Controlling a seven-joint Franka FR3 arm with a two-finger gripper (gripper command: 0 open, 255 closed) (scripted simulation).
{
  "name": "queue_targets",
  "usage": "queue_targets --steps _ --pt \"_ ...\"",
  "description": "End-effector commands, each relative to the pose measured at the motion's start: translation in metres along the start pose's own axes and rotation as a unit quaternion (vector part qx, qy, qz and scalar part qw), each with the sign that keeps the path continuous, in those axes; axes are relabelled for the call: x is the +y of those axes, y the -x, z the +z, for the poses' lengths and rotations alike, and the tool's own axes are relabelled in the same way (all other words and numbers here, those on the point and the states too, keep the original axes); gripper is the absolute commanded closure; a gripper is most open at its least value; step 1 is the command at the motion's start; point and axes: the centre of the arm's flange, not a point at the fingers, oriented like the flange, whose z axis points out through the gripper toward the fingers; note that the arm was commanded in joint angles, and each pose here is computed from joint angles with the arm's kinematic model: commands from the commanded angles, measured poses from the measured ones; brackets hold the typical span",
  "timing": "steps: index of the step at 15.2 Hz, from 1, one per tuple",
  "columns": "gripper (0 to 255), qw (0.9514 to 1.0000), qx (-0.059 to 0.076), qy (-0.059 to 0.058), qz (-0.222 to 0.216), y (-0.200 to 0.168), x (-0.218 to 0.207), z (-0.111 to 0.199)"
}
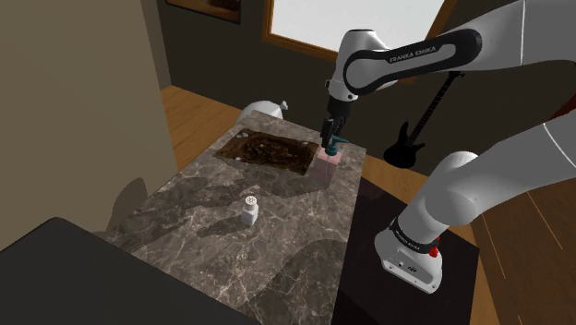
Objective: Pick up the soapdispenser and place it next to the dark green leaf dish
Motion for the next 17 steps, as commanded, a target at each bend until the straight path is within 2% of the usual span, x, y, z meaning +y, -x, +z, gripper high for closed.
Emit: queue_targets --steps 1,6,7,17 --pt "0 1.0 0.0 0.0 0.0 0.0 0.0007 0.0015" --pt "0 1.0 0.0 0.0 0.0 0.0 0.0007 0.0014" --pt "255 1.0 0.0 0.0 0.0 0.0 0.0007 0.0014" --pt "255 1.0 0.0 0.0 0.0 0.0005 0.0004 -0.0038"
